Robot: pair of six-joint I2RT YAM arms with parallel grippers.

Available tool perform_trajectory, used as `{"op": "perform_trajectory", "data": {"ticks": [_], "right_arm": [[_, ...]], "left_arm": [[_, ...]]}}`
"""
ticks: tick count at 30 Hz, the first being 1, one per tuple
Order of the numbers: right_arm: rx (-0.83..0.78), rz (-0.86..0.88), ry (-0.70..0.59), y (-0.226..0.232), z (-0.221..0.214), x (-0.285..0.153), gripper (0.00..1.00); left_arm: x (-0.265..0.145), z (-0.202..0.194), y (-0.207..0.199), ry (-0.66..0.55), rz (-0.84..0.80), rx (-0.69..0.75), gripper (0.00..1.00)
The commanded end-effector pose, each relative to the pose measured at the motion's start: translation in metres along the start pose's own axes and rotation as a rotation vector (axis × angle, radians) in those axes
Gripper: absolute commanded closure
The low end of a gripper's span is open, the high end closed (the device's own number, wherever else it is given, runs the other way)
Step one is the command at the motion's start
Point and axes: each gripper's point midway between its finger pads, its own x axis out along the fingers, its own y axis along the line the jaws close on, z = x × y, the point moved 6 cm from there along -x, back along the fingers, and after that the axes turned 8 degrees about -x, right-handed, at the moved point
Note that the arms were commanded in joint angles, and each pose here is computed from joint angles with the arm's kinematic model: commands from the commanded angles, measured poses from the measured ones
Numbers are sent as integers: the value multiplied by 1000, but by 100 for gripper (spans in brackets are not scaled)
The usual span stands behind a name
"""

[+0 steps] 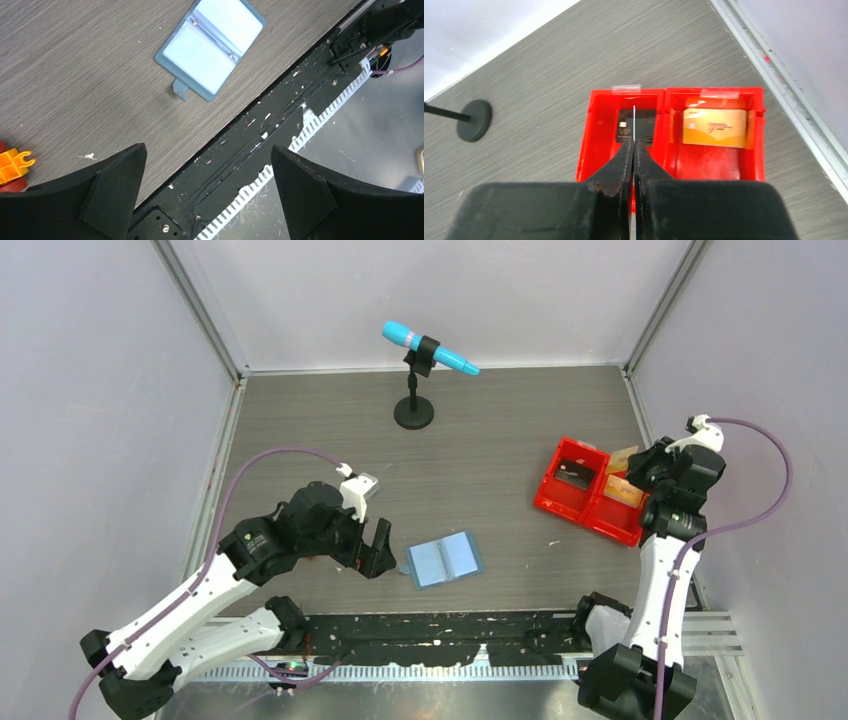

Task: Take the credit cards out of the card holder
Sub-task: Place the credit card in the storage box.

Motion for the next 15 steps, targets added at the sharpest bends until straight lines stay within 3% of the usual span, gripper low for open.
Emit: {"op": "perform_trajectory", "data": {"ticks": [1, 9, 15], "right_arm": [[-58, -90, -2, -20, 14, -2, 95], [-66, -160, 83, -47, 10, 5, 95], [-50, -155, 147, -56, -1, 16, 95]], "left_arm": [[-10, 6, -1, -24, 8, 47, 1], [-10, 6, 0, -40, 8, 48, 1], [-18, 15, -2, -121, 10, 27, 1]]}}
